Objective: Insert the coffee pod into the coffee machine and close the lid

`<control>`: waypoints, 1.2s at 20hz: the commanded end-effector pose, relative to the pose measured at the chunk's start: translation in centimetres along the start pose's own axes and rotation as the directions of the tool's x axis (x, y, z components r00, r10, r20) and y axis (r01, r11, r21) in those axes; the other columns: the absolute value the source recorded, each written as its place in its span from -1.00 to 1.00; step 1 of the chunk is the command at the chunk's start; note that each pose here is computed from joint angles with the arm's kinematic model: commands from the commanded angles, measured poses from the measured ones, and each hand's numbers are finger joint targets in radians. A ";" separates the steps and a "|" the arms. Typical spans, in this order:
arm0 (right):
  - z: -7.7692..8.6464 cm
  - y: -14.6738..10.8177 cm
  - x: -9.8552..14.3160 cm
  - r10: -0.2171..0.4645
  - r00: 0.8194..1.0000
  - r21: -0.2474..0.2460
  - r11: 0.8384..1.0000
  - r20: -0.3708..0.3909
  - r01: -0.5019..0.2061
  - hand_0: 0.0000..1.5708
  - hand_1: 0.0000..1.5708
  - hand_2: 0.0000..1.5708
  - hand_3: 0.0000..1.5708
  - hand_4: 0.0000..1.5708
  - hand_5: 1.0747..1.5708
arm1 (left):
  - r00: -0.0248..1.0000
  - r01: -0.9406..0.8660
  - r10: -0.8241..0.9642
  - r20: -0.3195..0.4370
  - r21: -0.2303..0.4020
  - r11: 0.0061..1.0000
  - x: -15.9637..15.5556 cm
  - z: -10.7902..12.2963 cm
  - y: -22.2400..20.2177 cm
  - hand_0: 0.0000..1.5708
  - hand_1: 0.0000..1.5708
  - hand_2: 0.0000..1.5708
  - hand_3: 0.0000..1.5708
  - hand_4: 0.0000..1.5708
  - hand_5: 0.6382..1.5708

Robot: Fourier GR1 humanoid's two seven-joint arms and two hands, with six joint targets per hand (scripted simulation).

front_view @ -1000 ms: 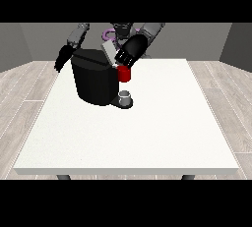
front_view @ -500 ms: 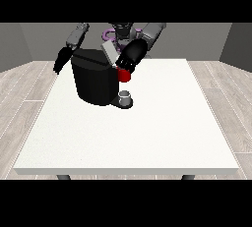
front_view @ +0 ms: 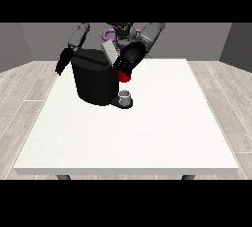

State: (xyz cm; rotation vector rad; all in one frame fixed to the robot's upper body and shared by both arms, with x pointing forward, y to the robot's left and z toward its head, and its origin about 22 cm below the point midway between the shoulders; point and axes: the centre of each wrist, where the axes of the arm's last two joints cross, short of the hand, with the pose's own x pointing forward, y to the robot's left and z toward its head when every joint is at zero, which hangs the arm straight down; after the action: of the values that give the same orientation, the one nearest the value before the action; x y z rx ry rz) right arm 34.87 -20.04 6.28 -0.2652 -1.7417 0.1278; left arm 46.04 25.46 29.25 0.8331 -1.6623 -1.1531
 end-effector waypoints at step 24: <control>-0.4 1.5 2.4 0.027 0.998 0.009 1.000 0.049 -0.028 -1.00 -1.00 -1.00 -1.00 -0.81 1.00 | 0.990 0.140 -0.142 0.005 0.149 0.979 -1.9 1.3 2.8 -1.00 -1.00 -0.29 -0.42 -1.00 1.00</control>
State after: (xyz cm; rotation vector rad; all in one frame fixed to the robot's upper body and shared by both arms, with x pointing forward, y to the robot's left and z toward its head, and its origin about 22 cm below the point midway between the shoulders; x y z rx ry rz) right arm 35.49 -19.46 8.01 -0.2826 -1.7624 0.1425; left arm 45.35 27.58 31.19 1.0154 -1.7380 -1.1852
